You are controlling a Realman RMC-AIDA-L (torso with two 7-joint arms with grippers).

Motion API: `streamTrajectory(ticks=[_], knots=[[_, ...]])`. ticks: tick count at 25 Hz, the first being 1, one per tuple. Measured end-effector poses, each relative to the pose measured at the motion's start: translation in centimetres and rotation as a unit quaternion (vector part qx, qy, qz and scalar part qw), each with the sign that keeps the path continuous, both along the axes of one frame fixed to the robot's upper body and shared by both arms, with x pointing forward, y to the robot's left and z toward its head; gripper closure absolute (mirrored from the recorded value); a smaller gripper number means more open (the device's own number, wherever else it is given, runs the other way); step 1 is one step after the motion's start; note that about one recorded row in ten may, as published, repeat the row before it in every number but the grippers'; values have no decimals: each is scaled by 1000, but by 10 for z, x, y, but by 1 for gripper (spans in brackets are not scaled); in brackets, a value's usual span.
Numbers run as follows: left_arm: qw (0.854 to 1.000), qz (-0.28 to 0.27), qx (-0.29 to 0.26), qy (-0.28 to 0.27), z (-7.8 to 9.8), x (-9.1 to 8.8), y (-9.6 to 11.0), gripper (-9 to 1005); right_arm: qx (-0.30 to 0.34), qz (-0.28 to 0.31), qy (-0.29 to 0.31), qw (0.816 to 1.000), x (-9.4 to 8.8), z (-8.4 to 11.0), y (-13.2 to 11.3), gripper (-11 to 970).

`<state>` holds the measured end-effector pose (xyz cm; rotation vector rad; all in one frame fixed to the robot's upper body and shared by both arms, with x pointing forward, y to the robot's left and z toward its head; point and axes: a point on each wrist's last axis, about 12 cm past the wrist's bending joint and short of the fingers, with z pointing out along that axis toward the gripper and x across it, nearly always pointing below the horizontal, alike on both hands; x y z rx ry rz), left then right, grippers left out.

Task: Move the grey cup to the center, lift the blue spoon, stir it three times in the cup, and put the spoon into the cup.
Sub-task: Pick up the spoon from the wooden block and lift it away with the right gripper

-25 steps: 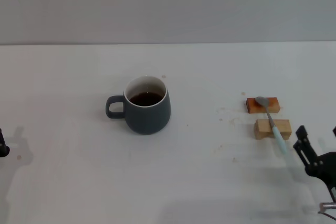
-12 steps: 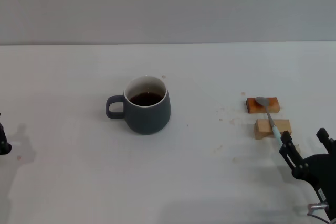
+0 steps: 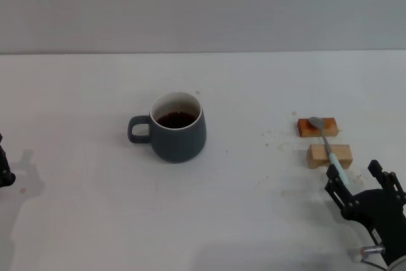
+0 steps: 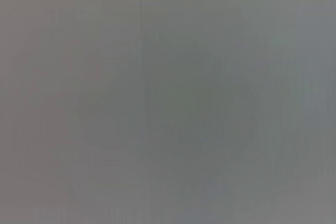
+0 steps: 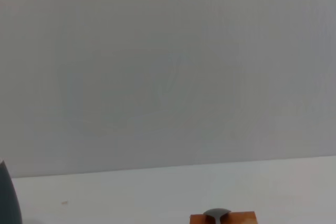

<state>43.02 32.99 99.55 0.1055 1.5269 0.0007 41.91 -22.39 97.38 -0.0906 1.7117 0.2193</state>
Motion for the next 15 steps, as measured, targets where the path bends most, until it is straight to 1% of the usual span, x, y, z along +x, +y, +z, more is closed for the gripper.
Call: streamTrajectory(ticks=[10, 15], knots=[[1000, 0, 0, 1, 0, 0, 0, 998, -5, 15, 19, 1000, 7, -3, 5, 144], [1000, 0, 0, 1, 0, 0, 0, 998, -4, 17, 19, 1000, 8, -3, 6, 144]])
